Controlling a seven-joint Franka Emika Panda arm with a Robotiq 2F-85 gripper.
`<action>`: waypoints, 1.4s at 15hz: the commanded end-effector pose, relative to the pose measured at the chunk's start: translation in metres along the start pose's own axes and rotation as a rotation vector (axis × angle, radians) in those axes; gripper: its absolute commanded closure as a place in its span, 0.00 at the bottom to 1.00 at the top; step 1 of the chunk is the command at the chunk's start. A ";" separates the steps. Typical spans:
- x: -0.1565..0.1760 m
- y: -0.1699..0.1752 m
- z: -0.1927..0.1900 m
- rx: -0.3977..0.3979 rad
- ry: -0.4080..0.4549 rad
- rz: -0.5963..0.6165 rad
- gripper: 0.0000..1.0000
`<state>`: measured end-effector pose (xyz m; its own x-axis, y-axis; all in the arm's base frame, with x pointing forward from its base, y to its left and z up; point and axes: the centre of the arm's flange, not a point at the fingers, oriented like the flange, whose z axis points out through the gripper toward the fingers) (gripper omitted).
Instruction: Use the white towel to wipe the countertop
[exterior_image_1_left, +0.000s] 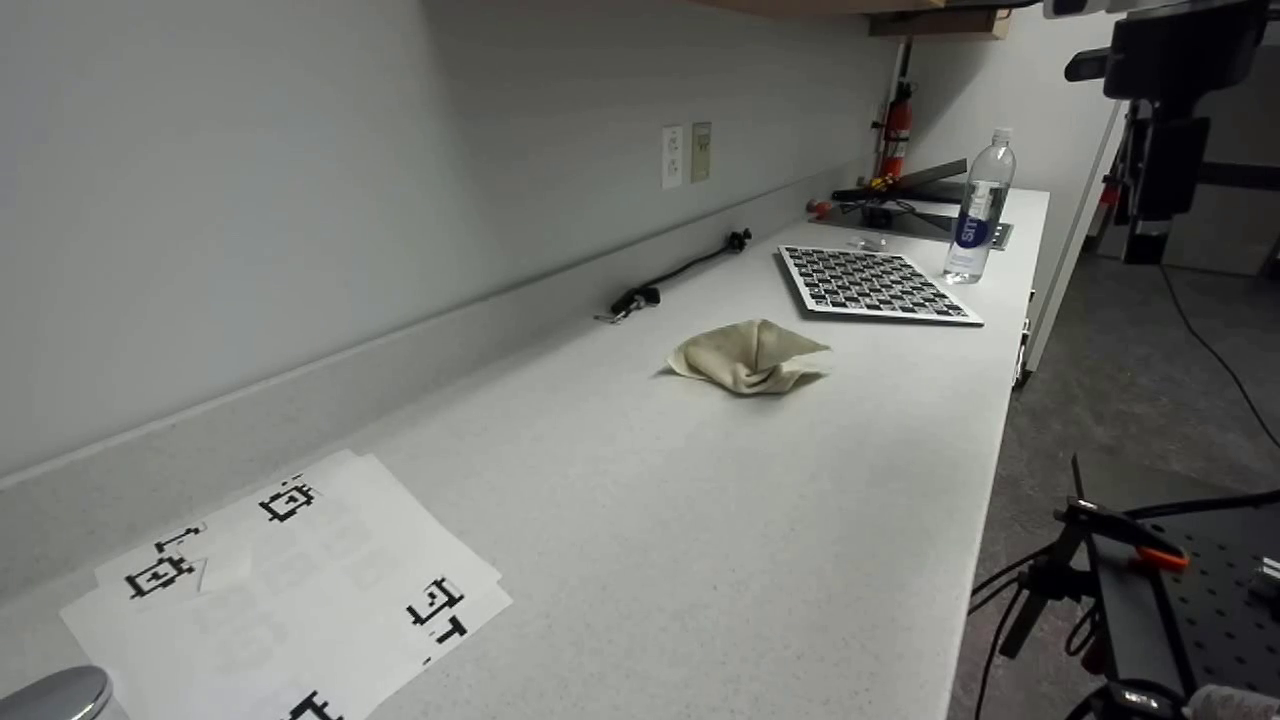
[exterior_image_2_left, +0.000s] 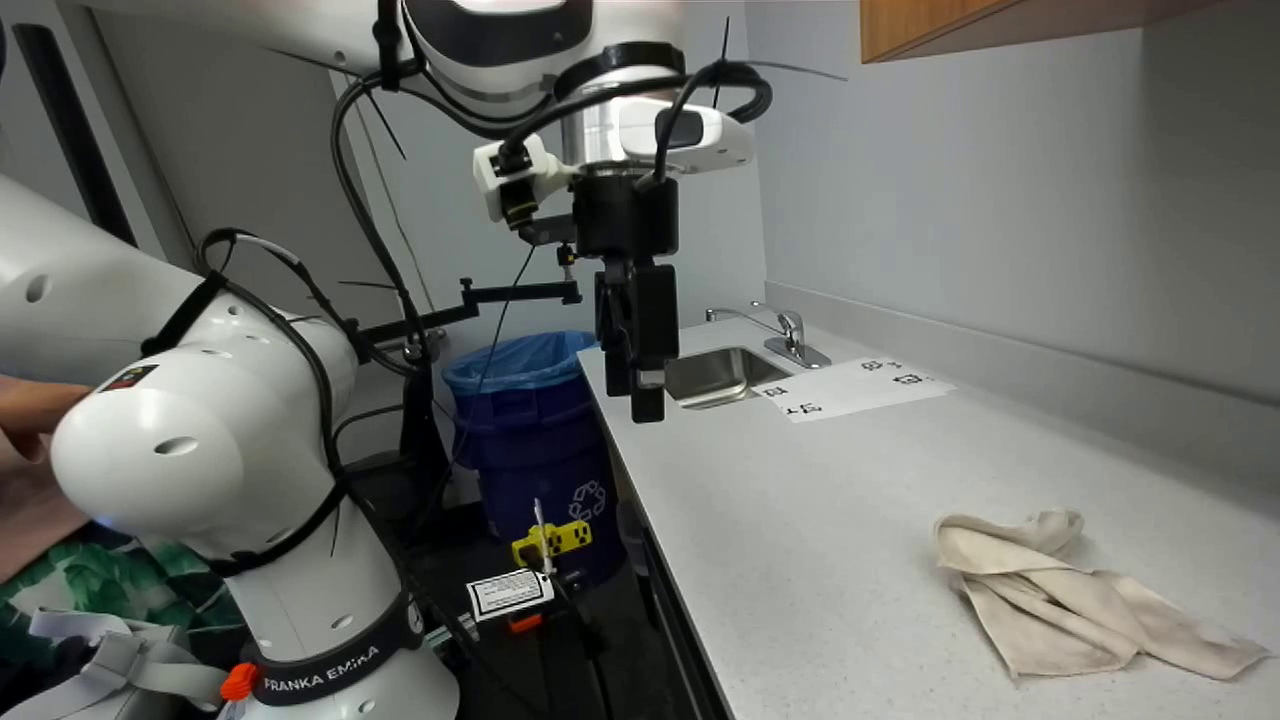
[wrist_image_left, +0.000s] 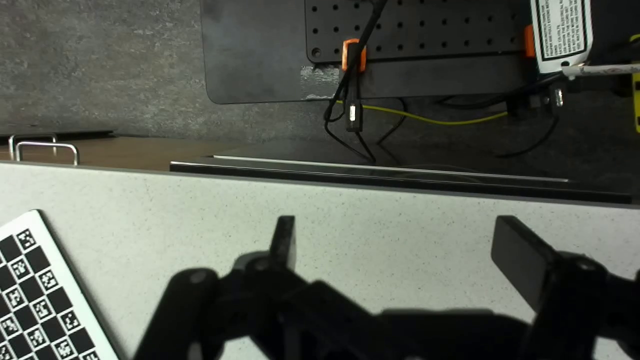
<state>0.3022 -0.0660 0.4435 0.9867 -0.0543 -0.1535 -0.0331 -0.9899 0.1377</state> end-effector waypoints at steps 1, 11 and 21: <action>0.000 0.000 0.000 0.000 0.000 0.000 0.00; 0.000 0.000 0.000 0.000 0.000 0.000 0.00; 0.012 0.001 0.009 0.012 0.025 0.009 0.00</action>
<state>0.3050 -0.0659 0.4396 0.9858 -0.0542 -0.1586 -0.0324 -0.9900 0.1371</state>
